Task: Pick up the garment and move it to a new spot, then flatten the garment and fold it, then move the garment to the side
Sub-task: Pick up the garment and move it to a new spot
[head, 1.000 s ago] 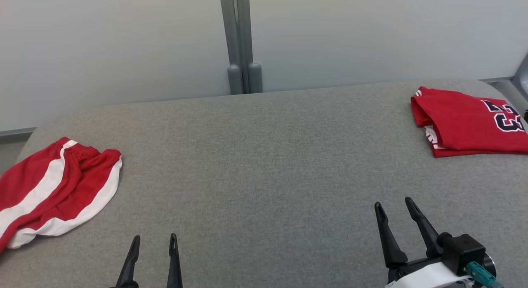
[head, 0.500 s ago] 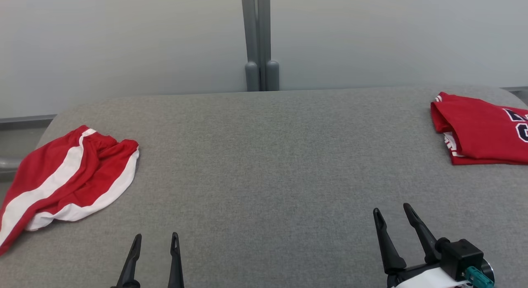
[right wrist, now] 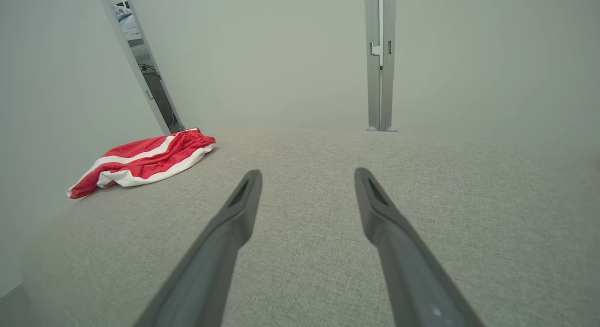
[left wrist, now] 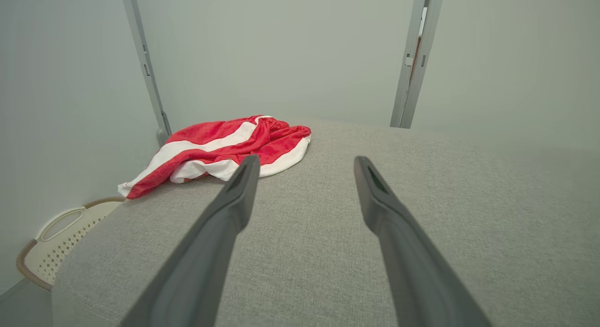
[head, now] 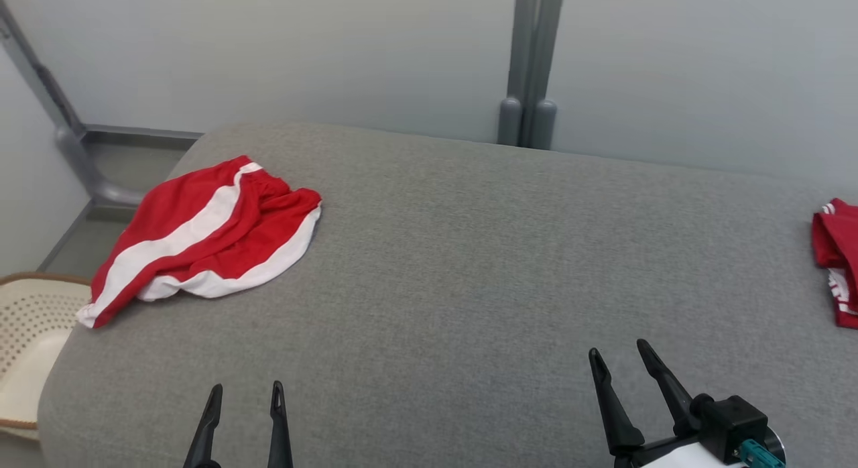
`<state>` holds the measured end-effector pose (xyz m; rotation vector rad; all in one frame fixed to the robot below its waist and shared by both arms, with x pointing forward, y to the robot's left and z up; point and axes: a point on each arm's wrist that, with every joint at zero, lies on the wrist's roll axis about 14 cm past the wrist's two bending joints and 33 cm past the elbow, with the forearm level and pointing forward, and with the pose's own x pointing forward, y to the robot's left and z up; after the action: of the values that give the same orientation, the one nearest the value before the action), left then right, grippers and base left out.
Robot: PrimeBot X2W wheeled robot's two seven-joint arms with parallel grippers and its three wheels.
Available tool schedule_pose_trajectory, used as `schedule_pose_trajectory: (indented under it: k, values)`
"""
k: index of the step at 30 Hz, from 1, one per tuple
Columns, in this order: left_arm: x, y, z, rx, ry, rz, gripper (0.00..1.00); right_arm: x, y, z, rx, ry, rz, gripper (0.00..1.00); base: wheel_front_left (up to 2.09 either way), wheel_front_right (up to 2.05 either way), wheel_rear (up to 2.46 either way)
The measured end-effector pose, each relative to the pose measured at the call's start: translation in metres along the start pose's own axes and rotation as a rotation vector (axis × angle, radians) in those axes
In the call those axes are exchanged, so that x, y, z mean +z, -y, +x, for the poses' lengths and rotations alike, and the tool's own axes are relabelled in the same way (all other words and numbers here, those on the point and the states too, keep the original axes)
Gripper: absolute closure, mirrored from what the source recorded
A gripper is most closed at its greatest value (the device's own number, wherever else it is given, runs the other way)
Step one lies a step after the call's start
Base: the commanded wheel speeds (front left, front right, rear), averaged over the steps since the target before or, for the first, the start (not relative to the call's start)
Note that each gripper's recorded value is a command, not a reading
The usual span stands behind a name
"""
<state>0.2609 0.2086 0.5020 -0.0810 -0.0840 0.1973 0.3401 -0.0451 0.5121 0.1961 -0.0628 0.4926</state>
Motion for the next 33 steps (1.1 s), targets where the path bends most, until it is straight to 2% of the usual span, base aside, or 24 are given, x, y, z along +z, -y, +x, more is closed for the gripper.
schedule_pose_trajectory:
  k: [9, 16, 28, 33]
  values:
    - [0.003, -0.034, -0.023, 0.131, 0.009, 0.007, 0.0, -0.01, -0.036, 0.02, 0.126, -0.03, 0.017, 0.0, 0.0, 0.0, 0.0]
    - [0.004, -0.044, -0.032, 0.173, 0.011, 0.01, 0.0, -0.015, -0.049, 0.025, 0.17, -0.045, 0.023, 0.0, 0.0, 0.0, 0.0]
    - [0.003, -0.042, -0.024, 0.182, -0.003, 0.009, 0.0, -0.025, -0.036, 0.024, 0.162, -0.08, 0.011, 0.0, 0.0, 0.0, 0.0]
    - [0.024, -0.041, 0.004, 0.181, 0.059, 0.024, 0.0, -0.031, -0.023, 0.032, 0.162, -0.095, -0.005, 0.0, 0.0, 0.0, 0.0]
